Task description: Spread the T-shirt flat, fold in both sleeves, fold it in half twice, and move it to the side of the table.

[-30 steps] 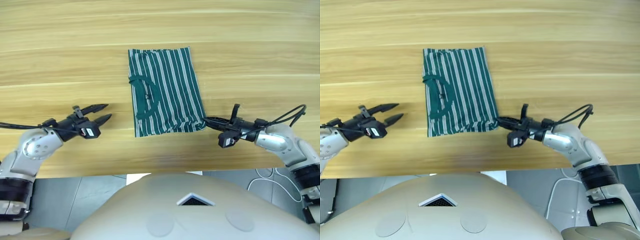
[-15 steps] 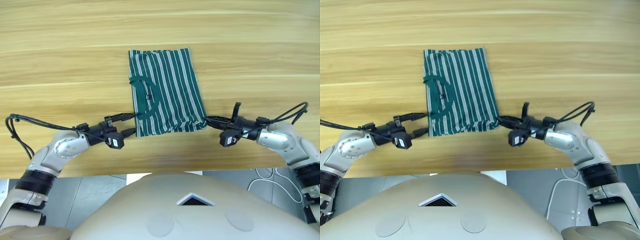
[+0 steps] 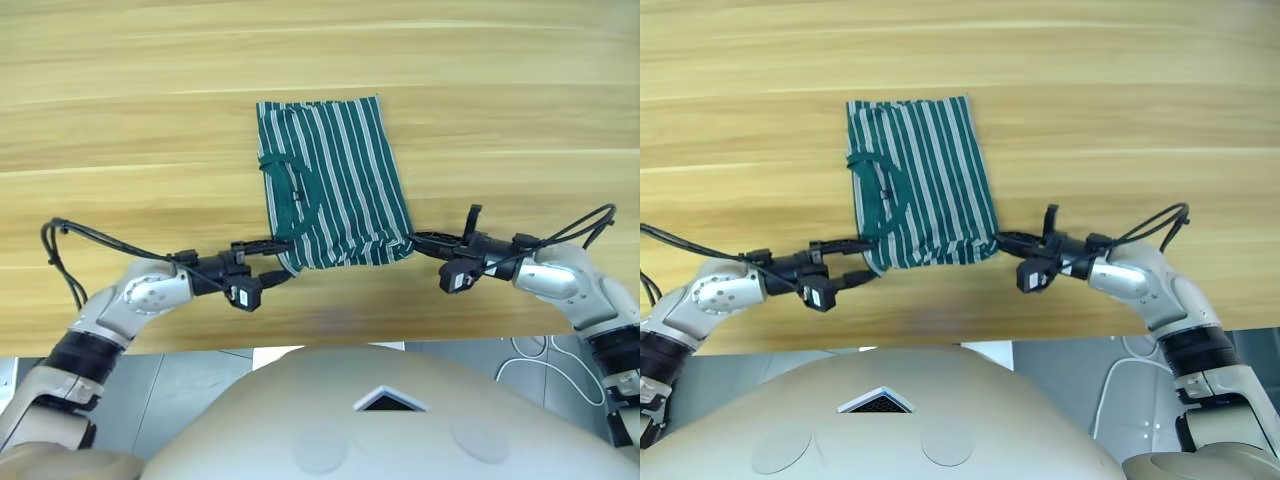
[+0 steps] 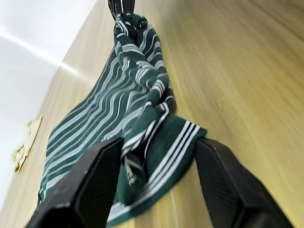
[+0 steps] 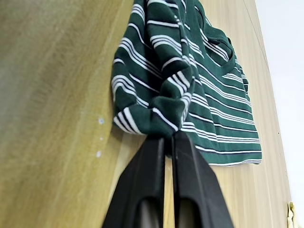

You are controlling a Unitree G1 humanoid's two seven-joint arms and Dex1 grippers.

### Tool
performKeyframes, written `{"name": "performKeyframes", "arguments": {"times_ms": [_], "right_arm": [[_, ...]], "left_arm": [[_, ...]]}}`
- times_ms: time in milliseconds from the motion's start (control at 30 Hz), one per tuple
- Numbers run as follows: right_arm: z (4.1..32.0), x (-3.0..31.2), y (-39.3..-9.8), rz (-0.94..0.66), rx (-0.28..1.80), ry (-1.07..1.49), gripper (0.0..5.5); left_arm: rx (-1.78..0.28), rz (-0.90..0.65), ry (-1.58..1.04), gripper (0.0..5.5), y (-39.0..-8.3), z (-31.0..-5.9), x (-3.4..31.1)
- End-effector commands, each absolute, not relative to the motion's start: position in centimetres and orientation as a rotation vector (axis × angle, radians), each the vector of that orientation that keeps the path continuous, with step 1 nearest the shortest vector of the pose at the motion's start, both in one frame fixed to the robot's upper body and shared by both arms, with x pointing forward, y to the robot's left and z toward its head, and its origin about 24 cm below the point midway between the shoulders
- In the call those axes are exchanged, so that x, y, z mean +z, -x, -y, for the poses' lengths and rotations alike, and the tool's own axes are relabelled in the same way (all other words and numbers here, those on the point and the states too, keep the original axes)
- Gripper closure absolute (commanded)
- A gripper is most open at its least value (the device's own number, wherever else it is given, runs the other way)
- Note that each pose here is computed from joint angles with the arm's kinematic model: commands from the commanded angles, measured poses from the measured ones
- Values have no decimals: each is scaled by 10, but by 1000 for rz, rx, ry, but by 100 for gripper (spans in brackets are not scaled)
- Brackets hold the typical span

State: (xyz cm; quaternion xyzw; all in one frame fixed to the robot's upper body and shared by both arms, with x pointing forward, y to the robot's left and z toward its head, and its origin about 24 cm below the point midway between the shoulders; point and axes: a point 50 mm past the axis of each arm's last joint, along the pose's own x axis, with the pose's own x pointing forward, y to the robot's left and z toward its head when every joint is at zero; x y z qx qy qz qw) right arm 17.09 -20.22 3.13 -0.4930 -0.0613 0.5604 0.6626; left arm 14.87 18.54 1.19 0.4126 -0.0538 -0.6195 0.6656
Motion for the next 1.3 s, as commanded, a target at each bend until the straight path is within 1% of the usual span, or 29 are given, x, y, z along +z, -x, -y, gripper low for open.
{"name": "performKeyframes", "arguments": {"times_ms": [33,167,367,567,767,833,933,1033,1100,1233,1300], "right_arm": [[201,34,-174,155,1274,1126,548],[201,34,-174,156,1272,1123,548],[201,34,-175,158,1266,1122,548],[199,34,-175,162,1270,1119,548],[196,32,-172,168,1275,1097,548],[195,31,-171,169,1274,1082,548],[193,34,-166,181,1268,1026,548],[194,41,-154,185,1246,939,548],[194,48,-152,205,1206,893,548],[190,60,-175,284,1076,871,548],[186,62,-195,300,1009,896,548]], "left_arm": [[-1447,-55,-1020,278,-147,-200,-13],[-1486,-27,-993,278,-143,-193,-17],[-1529,-16,-952,380,-134,-191,-16],[-1508,15,-906,461,-130,-190,-11],[-1368,6,-936,535,-150,-205,-9],[-1352,4,-936,541,-153,-207,-11],[-1368,11,-907,542,-148,-204,-12],[-1395,36,-827,542,-131,-200,-4],[-1349,72,-781,543,-128,-198,8],[-1110,206,-770,543,-162,-196,29],[-1000,236,-789,543,-180,-196,35]]}}
